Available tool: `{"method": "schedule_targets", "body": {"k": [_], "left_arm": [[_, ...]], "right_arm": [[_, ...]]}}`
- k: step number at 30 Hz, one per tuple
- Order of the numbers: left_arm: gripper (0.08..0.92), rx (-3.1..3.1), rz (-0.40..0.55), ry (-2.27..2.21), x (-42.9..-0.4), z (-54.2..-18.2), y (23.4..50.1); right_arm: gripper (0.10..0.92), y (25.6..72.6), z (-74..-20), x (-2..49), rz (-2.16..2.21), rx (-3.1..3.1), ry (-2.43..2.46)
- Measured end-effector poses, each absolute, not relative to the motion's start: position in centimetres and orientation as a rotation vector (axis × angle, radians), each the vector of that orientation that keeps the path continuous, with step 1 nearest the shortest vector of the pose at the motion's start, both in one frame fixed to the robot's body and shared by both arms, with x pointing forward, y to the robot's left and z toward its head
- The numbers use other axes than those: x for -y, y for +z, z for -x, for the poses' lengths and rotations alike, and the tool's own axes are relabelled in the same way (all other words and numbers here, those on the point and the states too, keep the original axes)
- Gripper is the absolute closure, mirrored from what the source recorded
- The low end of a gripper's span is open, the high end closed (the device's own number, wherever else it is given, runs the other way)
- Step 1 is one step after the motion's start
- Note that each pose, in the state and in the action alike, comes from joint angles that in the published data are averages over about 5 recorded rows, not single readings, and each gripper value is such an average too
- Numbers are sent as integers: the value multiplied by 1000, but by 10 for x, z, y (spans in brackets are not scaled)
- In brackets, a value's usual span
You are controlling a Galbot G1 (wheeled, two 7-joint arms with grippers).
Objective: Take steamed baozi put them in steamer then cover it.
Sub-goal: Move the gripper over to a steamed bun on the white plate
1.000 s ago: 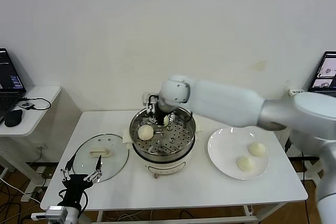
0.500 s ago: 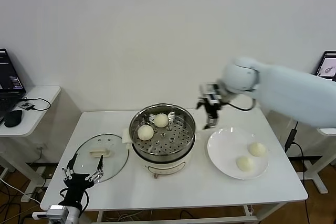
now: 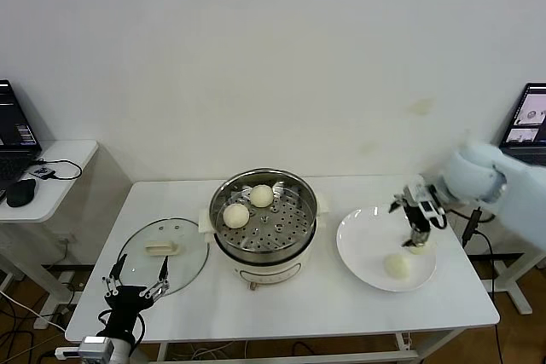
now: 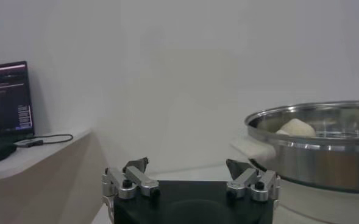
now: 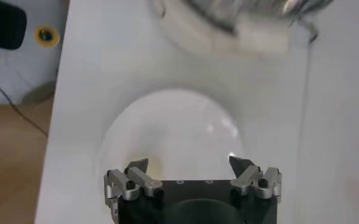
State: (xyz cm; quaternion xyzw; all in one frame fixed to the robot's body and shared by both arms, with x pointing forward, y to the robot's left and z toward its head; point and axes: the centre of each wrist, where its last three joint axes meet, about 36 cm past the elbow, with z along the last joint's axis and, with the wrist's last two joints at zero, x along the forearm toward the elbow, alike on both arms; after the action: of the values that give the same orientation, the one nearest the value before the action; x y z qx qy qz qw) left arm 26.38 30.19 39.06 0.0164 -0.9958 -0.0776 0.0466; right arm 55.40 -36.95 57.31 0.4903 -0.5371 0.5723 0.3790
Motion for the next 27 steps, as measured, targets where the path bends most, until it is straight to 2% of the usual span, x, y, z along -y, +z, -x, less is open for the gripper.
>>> {"method": "schedule_targets", "body": {"k": [11,27], "left_arm": [[177,3031,-60,-247,-304,-262,389],[177,3021,-76,-249,-306,-261,385]], "right_arm": [[200,515,-544,395,-1209,1345,1420],[200,468,-558,383,-1186,1347,1419]]}}
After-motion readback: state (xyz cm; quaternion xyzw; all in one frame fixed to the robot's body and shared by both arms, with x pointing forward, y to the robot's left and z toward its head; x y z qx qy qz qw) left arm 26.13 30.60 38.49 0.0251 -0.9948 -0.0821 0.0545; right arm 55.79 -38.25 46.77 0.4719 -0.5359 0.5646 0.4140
